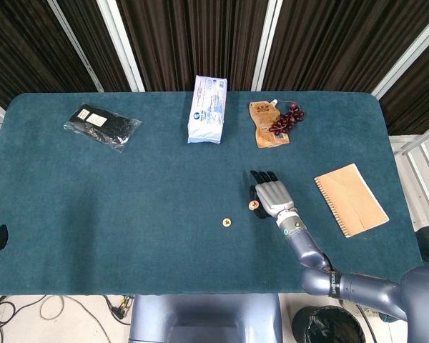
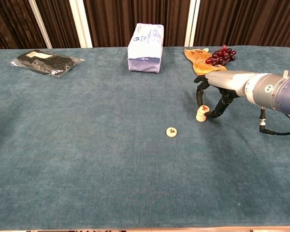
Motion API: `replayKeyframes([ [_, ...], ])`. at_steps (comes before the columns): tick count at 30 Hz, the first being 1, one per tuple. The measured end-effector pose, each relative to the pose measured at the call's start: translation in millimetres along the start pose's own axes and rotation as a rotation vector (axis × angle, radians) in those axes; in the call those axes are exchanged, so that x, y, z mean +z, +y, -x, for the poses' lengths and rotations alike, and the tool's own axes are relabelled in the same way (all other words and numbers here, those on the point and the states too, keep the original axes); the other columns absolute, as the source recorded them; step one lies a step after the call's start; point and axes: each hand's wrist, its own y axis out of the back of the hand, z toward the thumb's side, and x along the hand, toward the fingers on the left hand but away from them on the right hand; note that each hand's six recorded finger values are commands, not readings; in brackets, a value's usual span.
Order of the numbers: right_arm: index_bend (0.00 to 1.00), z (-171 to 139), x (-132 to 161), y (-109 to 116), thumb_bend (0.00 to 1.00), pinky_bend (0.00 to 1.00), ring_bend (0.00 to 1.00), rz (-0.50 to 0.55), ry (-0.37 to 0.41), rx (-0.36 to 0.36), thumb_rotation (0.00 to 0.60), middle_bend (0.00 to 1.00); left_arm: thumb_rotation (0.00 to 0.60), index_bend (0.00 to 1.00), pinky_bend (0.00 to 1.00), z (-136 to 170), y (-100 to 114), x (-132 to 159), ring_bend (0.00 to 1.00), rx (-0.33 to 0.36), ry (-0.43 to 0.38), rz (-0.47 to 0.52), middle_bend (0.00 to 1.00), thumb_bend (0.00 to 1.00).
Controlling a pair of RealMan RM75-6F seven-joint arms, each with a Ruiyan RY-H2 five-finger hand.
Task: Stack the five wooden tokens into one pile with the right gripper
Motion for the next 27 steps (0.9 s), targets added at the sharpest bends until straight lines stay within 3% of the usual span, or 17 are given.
replayKeyframes([
  [27, 0.45, 0.0, 1.1, 0.5, 0.42, 0.0, 0.0, -0.011, 0.004, 0.007, 0.6, 0.0, 0.6, 0.15, 0.0, 0.1, -0.4, -0.5, 0.0, -0.002, 0.005, -0.002, 0.0, 0.48],
])
